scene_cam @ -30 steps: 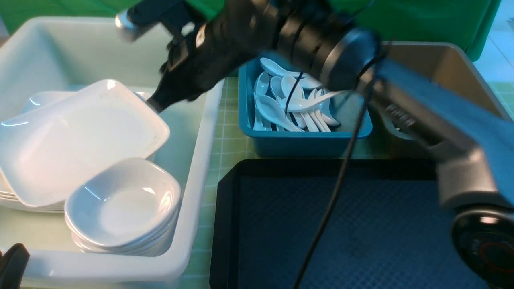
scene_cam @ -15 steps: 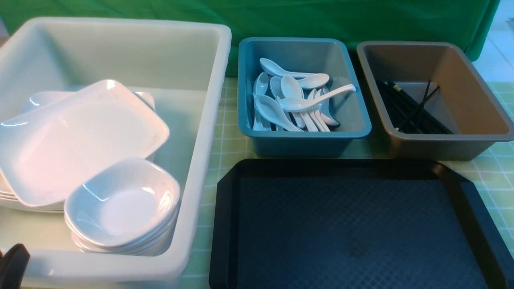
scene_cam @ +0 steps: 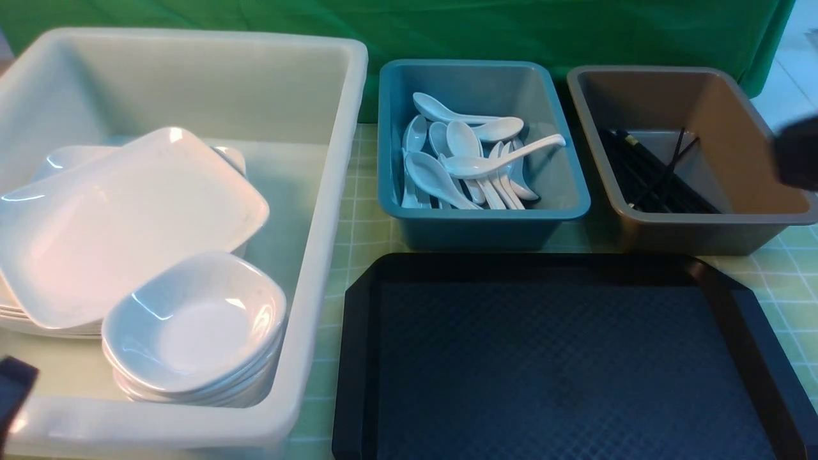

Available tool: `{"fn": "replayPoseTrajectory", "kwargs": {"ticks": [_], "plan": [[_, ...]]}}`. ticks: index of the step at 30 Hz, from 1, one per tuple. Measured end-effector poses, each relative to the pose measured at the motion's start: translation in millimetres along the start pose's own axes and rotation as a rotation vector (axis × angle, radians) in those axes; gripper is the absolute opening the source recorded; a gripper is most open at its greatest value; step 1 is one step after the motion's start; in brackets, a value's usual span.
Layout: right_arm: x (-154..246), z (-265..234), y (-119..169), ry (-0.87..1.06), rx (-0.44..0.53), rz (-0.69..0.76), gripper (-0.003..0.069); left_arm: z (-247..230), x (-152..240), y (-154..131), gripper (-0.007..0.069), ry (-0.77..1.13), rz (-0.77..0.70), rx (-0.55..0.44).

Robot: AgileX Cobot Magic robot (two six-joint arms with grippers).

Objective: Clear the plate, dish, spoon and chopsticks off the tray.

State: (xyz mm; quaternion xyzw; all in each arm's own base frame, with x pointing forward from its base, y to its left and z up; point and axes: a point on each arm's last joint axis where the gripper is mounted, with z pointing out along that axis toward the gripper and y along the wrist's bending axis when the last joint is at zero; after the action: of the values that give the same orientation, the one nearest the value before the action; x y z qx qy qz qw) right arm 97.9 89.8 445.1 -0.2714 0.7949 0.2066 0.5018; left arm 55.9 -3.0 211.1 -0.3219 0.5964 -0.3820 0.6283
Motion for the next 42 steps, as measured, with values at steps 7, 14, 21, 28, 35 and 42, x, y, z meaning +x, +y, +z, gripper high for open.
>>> {"fn": "replayPoseTrajectory", "kwargs": {"ticks": [7, 14, 21, 28, 35, 42], "plan": [[50.7, -30.4, -5.0, -0.222, -0.036, 0.059, 0.001, -0.8, -11.1, -4.3, 0.0224, -0.119, -0.159, 0.06], [62.5, -33.3, -6.1, -0.23, -0.038, 0.063, 0.001, -6.0, -30.2, -22.3, 0.0161, -0.269, -0.232, 0.2], [62.1, -33.4, -6.1, -0.234, -0.039, 0.063, 0.001, 7.4, -65.6, -111.3, -0.0005, -0.123, 0.134, 0.174], [63.2, -33.2, -6.2, -0.222, -0.037, 0.063, 0.001, 96.0, -87.7, -148.5, -0.0013, 0.374, 0.622, -0.336], [67.8, -32.2, -6.8, -0.171, -0.028, 0.063, 0.001, 187.9, -87.3, -130.7, -0.0012, 0.726, 0.802, -0.64], [69.7, -31.9, -7.1, -0.149, -0.025, 0.063, 0.0014, 267.0, -53.9, -130.5, -0.0012, 1.012, 0.616, -0.477]]}}
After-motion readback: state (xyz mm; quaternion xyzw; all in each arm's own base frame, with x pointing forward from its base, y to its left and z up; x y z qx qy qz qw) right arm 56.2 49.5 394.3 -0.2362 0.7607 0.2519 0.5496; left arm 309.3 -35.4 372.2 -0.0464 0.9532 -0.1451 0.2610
